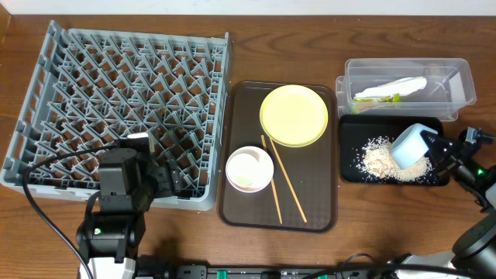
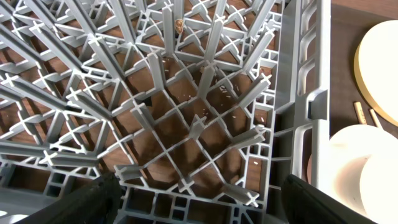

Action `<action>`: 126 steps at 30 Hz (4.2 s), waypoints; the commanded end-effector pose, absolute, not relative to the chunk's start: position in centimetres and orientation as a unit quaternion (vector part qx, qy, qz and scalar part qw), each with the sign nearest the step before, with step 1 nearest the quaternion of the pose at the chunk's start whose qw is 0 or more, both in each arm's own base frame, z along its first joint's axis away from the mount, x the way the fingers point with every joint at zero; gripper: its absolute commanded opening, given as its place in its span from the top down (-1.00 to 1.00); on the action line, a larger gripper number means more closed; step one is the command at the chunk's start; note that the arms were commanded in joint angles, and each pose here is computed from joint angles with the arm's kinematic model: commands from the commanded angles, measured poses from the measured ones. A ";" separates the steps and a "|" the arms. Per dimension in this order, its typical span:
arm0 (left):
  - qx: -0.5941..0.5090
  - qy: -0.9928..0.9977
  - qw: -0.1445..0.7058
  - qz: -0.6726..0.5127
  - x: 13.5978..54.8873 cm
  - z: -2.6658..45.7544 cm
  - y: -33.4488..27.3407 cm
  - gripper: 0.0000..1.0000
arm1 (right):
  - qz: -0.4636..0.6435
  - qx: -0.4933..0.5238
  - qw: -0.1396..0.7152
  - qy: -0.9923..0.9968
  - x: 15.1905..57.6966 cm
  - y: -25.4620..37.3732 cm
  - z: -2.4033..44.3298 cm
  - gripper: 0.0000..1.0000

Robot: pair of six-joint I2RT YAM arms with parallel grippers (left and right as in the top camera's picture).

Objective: Sort waste into correct bins and load items into the dishwasher
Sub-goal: 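Tip the blue bowl over the black tray to dump the rice, then carry the empty blue bowl with the right gripper onto the yellow plate, then grasp the white cup with the right gripper and lift it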

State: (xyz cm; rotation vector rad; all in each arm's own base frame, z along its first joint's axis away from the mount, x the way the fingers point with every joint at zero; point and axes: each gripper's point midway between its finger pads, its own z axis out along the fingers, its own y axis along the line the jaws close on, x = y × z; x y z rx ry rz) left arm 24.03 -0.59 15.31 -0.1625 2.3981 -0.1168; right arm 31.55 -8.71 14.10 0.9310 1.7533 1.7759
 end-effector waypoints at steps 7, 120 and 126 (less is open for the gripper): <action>-0.068 0.925 0.372 -0.046 24.4 16.4 -0.5 -0.71 | 0.677 0.362 0.187 0.613 31.6 -7.8 14.5 0.98; -0.068 0.925 0.372 -0.046 24.4 16.4 -0.5 -0.71 | 0.209 -0.313 0.042 0.925 27.3 29.3 5.8 0.82; -0.068 0.925 0.372 -0.046 24.4 16.4 -0.5 -0.71 | 0.214 -0.285 0.062 0.932 29.4 28.1 8.4 0.98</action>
